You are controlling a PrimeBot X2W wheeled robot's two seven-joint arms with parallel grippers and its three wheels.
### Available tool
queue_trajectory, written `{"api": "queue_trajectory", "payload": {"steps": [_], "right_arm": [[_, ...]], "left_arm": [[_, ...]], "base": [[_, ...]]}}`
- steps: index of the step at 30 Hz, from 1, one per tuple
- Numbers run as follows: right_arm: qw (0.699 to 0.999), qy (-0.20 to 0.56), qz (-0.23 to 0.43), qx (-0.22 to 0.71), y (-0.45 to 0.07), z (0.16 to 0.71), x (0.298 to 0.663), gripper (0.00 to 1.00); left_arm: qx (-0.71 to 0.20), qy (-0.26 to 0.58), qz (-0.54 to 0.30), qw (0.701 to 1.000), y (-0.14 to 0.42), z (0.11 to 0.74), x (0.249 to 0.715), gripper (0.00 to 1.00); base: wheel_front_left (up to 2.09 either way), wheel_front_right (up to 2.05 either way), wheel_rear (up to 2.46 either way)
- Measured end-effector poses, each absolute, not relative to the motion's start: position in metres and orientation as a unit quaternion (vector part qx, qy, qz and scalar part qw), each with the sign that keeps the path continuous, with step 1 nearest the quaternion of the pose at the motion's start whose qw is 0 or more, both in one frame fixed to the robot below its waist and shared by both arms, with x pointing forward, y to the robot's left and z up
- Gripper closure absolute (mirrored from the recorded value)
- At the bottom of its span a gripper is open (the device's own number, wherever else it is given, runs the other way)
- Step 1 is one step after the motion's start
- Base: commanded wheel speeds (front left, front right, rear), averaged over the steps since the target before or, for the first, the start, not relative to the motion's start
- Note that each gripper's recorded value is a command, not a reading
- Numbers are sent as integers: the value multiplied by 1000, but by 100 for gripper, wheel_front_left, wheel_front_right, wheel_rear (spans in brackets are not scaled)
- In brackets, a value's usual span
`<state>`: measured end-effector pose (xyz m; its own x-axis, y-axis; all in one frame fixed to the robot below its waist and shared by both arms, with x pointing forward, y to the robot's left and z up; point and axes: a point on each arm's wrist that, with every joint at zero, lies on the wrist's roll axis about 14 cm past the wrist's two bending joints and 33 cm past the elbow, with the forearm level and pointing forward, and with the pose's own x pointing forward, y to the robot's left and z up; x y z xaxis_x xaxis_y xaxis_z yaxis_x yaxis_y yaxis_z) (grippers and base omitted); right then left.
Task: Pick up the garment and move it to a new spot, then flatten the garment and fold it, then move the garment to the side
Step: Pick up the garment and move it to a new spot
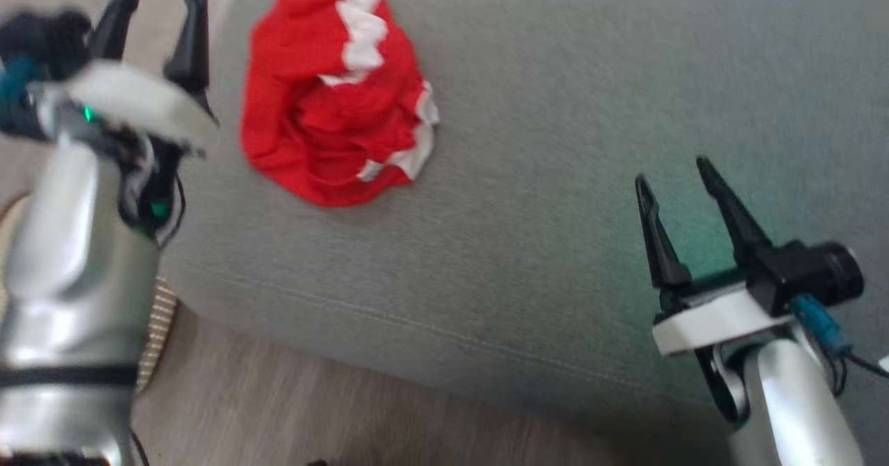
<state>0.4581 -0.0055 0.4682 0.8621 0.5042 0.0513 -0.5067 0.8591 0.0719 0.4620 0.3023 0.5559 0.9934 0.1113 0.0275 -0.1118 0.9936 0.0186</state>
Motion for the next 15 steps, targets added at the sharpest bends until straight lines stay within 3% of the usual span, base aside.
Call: {"api": "queue_trajectory", "payload": {"steps": [6,15], "right_arm": [[970,-13,241,28,-23,454,475,0],[977,-21,210,8,-48,443,497,0]], "left_arm": [[-39,103,33,993,298,505,514,0],[-92,325,2,941,270,396,525,0]], "base": [[0,0,0],[0,0,0]]}}
